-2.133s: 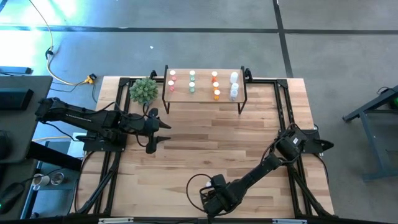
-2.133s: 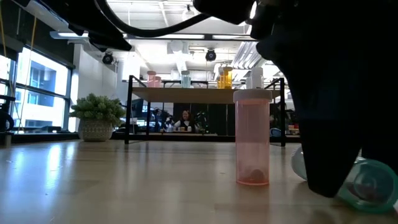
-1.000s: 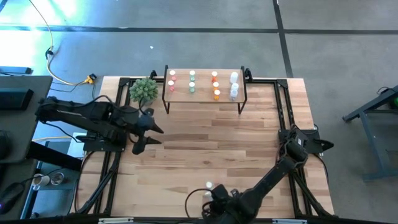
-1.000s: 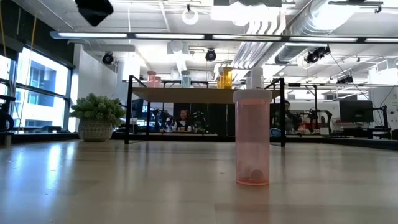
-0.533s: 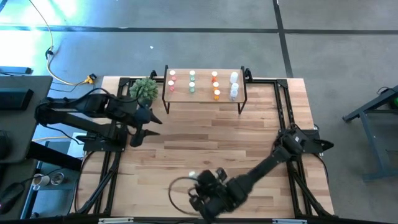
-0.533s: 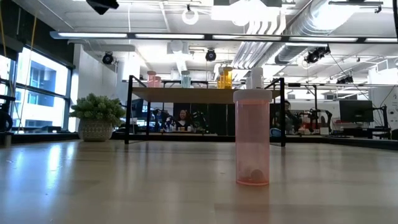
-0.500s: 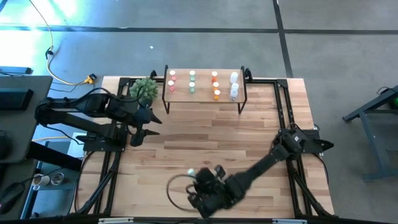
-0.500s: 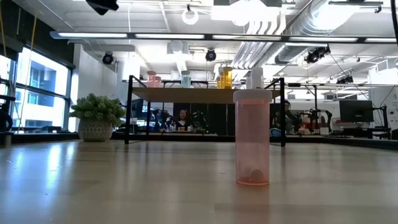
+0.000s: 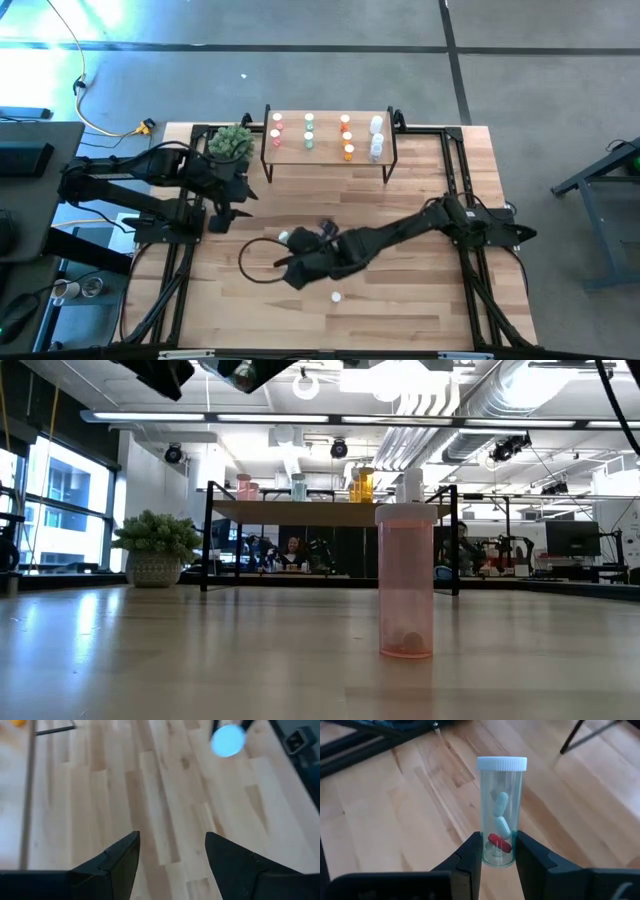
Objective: Pick and place medicine bottles onto shelf by color
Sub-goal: Put the blue pill bottle on the shelf aligned with the other blue pill bottles
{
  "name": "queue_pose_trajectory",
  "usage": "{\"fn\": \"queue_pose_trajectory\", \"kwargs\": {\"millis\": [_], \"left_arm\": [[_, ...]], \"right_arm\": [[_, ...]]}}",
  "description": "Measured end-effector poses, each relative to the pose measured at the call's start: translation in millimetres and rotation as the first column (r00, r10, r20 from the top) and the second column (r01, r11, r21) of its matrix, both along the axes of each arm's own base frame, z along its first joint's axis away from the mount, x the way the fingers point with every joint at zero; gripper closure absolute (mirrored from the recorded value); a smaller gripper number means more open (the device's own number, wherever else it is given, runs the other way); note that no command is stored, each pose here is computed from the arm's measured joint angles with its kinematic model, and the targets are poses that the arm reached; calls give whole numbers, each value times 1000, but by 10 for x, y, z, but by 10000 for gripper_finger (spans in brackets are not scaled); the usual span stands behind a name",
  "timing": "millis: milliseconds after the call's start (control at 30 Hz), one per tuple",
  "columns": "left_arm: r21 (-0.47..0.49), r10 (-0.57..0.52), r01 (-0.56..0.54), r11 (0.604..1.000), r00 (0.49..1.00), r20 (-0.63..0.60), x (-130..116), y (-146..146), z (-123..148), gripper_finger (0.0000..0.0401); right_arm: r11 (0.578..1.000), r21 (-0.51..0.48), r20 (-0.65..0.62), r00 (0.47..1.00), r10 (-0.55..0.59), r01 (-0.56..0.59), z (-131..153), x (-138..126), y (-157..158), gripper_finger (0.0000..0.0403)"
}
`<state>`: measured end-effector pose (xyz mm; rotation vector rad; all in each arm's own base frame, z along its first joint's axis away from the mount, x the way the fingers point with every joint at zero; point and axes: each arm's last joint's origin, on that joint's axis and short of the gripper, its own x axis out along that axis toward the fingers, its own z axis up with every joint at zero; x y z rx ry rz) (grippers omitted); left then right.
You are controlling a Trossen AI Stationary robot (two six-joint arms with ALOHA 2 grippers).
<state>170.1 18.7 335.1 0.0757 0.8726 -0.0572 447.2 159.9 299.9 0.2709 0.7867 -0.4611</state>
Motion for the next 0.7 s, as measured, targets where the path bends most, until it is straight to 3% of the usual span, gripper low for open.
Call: {"fn": "queue_pose_trajectory", "kwargs": {"millis": [433,700], "left_arm": [[-51,-15,21,998,994,107,76,-28,70,188],[-69,10,0,998,990,143,121,-22,92,188]], "right_arm": [[970,-104,-39,976,216,-219,152,171,-387,320],[966,-129,-39,974,222,-226,163,229,-557,320]]}}
